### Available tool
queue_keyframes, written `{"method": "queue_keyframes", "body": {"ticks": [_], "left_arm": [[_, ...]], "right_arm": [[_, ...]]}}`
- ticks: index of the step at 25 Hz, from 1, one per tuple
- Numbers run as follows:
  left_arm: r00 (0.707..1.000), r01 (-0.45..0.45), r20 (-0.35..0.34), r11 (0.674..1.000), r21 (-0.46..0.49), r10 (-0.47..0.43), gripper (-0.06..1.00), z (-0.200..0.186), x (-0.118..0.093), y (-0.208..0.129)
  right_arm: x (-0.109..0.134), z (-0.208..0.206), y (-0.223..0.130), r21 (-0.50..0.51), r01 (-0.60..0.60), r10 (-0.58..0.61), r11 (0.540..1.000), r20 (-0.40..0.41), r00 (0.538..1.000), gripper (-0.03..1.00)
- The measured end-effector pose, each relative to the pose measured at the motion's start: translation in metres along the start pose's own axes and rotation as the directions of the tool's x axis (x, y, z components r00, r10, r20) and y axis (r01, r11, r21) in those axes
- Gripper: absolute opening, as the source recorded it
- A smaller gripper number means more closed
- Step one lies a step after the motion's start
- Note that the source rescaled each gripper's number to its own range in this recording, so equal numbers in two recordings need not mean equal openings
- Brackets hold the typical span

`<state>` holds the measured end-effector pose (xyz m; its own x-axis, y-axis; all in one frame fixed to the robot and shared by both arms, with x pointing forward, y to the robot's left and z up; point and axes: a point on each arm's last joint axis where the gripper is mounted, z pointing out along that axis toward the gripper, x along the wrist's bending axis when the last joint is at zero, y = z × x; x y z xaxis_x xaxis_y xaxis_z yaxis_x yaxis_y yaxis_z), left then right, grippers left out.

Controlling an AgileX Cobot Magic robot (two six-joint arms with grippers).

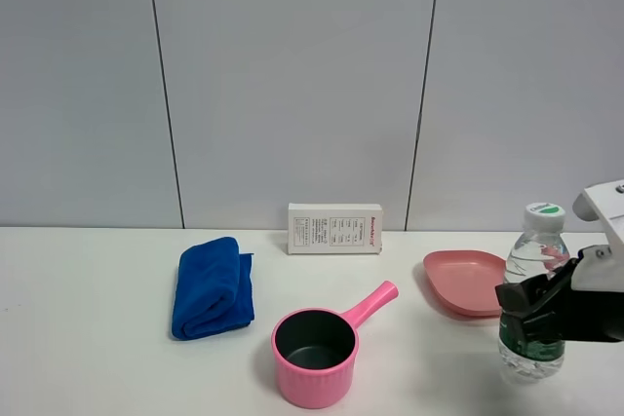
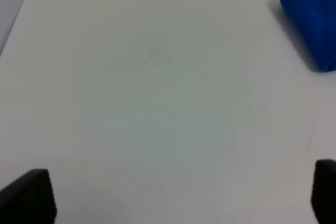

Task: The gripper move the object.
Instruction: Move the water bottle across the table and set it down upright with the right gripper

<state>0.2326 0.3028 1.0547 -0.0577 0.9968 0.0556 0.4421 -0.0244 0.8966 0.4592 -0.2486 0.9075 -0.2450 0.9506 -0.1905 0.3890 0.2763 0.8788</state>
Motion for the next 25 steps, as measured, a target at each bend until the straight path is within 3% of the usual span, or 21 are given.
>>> {"method": "queue_keyframes", "body": {"ticks": [14,21,25], "left_arm": [[1.000,0.000,0.000,1.000,0.000,0.000,1.00,0.000,0.000,0.000],[1.000,0.000,-0.001,1.000,0.000,0.000,1.00,0.000,0.000,0.000],[1.000,0.000,-0.001,1.000,0.000,0.000,1.00,0.000,0.000,0.000]], "right_arm": [[0.003,0.012,-0.009,-0.039,-0.050,0.050,0.998,0.001,0.999,0.01],[0.003,0.013,-0.007,-0.082,-0.060,0.061,0.995,0.003,0.998,0.19],[0.003,0.013,-0.007,-0.082,-0.062,0.062,0.995,0.000,0.998,0.23]]}}
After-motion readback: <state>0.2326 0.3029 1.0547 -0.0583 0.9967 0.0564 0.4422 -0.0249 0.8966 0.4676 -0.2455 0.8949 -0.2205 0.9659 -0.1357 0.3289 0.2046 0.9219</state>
